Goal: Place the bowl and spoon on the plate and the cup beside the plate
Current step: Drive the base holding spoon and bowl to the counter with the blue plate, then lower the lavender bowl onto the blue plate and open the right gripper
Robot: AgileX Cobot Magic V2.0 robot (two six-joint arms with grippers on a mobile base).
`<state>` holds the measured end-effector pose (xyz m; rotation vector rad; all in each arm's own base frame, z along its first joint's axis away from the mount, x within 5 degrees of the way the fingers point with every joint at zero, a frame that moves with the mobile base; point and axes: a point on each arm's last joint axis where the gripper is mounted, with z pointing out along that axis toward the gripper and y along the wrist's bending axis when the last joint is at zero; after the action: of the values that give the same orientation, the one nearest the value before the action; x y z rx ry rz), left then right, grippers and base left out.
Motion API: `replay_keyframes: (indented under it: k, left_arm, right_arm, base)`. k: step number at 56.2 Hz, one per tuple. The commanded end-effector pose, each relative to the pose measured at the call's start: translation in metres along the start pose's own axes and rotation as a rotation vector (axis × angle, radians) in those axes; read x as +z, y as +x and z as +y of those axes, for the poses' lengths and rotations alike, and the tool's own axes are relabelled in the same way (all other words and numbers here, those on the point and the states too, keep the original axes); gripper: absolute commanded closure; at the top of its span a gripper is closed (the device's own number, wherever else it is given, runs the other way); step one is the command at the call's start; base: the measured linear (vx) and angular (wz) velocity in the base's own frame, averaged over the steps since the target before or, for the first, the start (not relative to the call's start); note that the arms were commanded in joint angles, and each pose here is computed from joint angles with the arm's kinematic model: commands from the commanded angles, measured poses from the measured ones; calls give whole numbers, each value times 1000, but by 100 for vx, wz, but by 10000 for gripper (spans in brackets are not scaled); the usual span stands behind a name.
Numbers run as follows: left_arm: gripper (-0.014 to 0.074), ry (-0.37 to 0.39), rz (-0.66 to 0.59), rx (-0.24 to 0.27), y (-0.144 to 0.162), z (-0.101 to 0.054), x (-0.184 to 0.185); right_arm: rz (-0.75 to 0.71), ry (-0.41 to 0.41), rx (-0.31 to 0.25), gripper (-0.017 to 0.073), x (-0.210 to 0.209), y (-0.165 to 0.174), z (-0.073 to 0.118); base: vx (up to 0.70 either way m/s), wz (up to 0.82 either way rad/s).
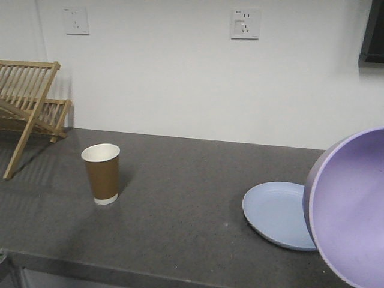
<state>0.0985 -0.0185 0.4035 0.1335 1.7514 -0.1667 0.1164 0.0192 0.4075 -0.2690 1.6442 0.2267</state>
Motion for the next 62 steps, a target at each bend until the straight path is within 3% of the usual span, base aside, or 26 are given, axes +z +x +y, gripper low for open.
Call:
replay_keyframes:
  k: [1,33,62]
  left_arm:
    - [600,4,-108,-8,-15,-1,-4]
    - [600,4,-107,-8,-15,-1,-4]
    - [600,4,-107,-8,-15,-1,-4]
  right_arm:
    - [-75,33,21,568,-2,-13,-2]
    - [-75,33,19,568,-2,-13,-2]
    - [-75,33,19,568,-2,-13,-2]
  base:
    - [39,-21]
    - [29,-22]
    - [7,-5]
